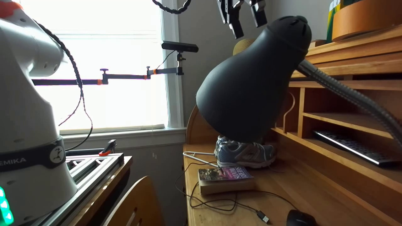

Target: Open the drawer on the left.

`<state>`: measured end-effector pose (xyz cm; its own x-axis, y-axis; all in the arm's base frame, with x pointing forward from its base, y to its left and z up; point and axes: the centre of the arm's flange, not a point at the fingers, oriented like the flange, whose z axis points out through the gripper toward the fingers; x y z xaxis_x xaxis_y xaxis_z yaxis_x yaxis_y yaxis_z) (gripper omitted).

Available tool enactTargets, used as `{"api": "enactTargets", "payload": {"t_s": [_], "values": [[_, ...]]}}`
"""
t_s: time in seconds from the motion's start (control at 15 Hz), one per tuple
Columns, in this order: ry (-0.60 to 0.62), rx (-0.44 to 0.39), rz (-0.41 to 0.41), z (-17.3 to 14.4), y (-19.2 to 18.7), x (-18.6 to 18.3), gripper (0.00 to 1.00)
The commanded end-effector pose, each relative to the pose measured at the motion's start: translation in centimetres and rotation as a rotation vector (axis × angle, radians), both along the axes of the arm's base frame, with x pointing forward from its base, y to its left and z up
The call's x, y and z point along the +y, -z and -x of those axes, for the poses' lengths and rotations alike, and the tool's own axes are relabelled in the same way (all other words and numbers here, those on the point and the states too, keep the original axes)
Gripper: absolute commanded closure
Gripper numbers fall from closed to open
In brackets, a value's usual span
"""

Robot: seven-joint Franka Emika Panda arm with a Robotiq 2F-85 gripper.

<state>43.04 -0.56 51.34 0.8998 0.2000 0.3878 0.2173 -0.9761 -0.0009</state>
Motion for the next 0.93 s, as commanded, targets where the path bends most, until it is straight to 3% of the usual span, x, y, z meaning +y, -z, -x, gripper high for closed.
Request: {"api": "enactTargets", "payload": {"t_s": [0.0,0.27,0.67,0.87], "values": [[-0.055,0.011,-0.038,1.5,2.0,4.2,0.0],[-0.06,0.068,-0.045,1.8,4.5,10.0,0.0],[0.032,0.02,-0.085,0.1,7.8,16.8,0.0],[0.052,0.056,-0.112,-1.2,10.1,19.2,0.0]]}}
